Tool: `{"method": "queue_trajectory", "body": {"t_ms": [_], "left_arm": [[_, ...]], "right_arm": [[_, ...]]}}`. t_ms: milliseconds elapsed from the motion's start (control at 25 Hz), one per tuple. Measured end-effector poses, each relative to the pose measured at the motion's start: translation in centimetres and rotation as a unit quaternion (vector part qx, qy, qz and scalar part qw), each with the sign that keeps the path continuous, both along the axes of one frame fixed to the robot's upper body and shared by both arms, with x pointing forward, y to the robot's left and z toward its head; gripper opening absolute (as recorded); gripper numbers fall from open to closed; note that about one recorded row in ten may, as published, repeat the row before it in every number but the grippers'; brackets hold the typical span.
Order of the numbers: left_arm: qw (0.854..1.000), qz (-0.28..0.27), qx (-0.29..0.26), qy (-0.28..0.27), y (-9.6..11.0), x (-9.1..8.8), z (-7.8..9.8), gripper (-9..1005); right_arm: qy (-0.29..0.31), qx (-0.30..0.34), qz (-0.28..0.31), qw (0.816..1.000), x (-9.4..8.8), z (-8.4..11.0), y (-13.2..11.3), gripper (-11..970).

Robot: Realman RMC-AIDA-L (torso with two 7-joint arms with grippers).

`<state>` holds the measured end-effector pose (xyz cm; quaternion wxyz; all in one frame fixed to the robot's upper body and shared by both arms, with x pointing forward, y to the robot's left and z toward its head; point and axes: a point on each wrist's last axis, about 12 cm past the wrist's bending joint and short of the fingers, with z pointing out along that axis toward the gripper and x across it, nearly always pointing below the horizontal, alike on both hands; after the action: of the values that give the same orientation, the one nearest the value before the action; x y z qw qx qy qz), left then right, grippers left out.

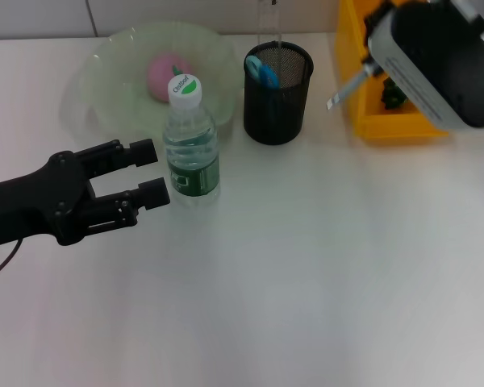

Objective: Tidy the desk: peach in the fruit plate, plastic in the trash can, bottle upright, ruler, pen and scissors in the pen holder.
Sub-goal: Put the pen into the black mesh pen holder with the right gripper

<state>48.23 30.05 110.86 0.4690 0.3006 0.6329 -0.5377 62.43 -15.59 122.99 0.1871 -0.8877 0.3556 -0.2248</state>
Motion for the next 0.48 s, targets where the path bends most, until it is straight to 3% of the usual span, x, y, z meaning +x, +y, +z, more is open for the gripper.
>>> {"method": "queue_trajectory", "body": {"t_ms": [120,480], "left_arm": [[1.000,0.000,-0.001,0.000,0.0,0.0,0.0,769],[1.000,-0.001,-0.007,-0.004,-0.1,0.0,0.1,769]], "right_arm": [[-0.052,-0.010,0.024,0.998,0.8,0.6,1.7,121],[-0.097,-0.029,0.065,0.993,1.0,0.7,4.1,120]]}}
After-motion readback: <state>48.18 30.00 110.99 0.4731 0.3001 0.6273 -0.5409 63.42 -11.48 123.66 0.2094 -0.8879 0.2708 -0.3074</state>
